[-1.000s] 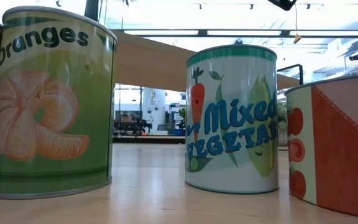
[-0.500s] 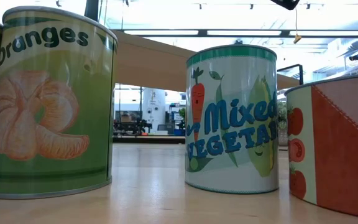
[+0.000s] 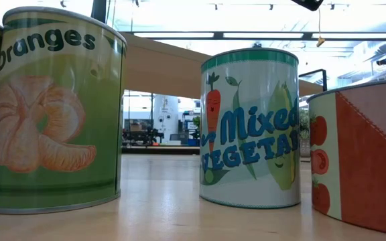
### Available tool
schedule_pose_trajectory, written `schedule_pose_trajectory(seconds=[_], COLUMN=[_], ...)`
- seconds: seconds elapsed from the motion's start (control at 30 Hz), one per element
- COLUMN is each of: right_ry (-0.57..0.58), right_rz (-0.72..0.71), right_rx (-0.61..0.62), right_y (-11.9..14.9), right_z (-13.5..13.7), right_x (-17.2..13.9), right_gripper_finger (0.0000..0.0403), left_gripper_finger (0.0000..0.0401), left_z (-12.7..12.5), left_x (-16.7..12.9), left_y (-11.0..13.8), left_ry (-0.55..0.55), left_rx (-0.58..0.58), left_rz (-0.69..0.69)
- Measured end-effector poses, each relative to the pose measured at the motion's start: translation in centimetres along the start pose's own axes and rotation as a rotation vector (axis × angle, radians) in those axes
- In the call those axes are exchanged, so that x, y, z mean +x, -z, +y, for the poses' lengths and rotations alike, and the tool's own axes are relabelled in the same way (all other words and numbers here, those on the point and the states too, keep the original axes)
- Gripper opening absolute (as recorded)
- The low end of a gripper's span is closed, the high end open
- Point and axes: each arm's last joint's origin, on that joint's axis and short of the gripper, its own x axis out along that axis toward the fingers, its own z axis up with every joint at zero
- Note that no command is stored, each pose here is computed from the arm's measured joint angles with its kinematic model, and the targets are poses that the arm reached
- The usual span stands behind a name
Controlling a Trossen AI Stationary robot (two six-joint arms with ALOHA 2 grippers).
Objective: Pick and place cans onto a shelf
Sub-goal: Put the canned carrots on the shelf
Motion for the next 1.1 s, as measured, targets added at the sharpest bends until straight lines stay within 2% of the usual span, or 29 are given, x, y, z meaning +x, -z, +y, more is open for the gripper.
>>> schedule_pose_trajectory(seconds=[0.27, 0.83, 0.93, 1.0, 1.1], right_ry=[0.0, 0.022, 0.029, 0.032, 0.035], right_rz=[0.0, -0.009, -0.013, -0.015, -0.018], right_rx=[0.001, -0.003, 0.005, 0.021, 0.033], right_y=[0.0, 0.0, -0.1, -0.2, -0.2], right_z=[0.0, -0.1, -0.2, -0.4, -0.5], right_x=[0.0, 0.0, 0.0, -0.1, -0.1], right_gripper_finger=[0.009, 0.009, 0.009, 0.009, 0.009], left_gripper_finger=[0.0315, 0.0314, 0.0314, 0.0314, 0.0314], left_z=[1.0, 0.1, 0.1, -0.3, -0.5], left_x=[0.0, 0.0, 0.0, 0.0, 0.0], left_y=[0.2, 0.1, 0.2, 0.2, 0.2], left_ry=[-0.098, -0.013, -0.006, 0.044, 0.062], left_rx=[-0.063, -0.048, -0.041, -0.056, -0.02], left_rz=[0.039, 0.03, 0.06, 0.096, 0.096])
